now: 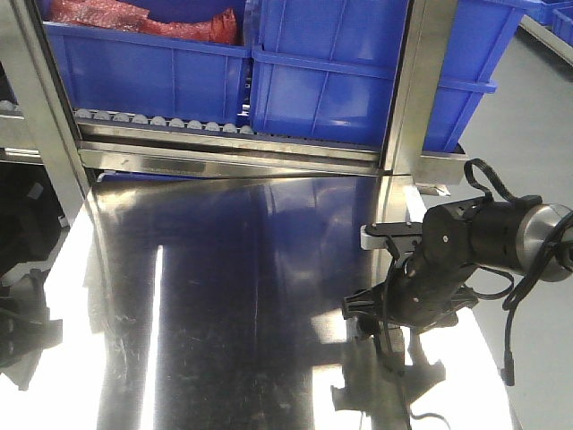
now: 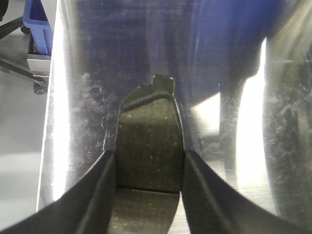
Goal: Move and align brake pads A on conveyor
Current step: 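Close the right gripper on the brake pad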
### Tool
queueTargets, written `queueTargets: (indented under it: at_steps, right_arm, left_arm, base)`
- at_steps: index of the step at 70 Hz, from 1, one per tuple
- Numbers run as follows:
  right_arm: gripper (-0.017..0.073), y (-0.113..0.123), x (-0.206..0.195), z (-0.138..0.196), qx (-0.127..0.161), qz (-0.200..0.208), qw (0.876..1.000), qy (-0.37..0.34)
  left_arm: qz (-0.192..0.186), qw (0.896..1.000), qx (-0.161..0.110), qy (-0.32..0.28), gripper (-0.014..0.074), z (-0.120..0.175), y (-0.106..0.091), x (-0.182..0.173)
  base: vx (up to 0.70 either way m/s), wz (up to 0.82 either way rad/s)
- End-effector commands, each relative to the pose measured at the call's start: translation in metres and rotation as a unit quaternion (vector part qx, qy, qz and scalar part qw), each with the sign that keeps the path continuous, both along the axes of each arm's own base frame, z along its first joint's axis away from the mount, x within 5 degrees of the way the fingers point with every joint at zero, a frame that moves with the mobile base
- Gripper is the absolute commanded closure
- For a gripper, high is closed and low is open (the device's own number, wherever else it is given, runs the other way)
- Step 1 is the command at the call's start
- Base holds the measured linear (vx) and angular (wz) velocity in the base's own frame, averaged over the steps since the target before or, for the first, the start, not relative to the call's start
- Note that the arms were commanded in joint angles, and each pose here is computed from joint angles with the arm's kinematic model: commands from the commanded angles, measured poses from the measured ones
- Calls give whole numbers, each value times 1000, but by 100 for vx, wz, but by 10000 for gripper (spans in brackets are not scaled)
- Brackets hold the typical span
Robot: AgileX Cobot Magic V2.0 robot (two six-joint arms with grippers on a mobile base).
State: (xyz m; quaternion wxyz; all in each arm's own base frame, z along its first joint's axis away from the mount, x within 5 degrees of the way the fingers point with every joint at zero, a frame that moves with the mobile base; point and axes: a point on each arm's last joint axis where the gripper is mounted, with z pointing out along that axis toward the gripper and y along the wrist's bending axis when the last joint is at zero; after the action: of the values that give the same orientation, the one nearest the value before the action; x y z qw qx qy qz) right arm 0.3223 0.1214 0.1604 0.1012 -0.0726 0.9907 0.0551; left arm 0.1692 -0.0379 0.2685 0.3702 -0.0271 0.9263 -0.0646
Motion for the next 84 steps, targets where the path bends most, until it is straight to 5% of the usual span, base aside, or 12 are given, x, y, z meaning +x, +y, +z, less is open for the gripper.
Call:
queueTargets:
  at_steps: [1, 20, 64, 84]
  right_arm:
    - [64, 1, 5, 19, 9, 5, 999, -37]
    - [228, 0, 2, 18, 2, 10, 1000, -24]
    - [452, -1, 1, 27, 1, 14, 999, -35]
    - [469, -3, -3, 50, 13, 13, 997, -71]
  left_arm:
    - [-6, 999, -14, -50, 416, 15, -2, 4]
    - [-6, 999, -14, -50, 416, 15, -2, 4]
    - [-6, 999, -14, -50, 416, 15, -2, 4]
    - [-6, 999, -14, -50, 416, 15, -2, 4]
  base:
    - [0, 0]
    - [0, 0]
    - [0, 0]
    - [0, 0]
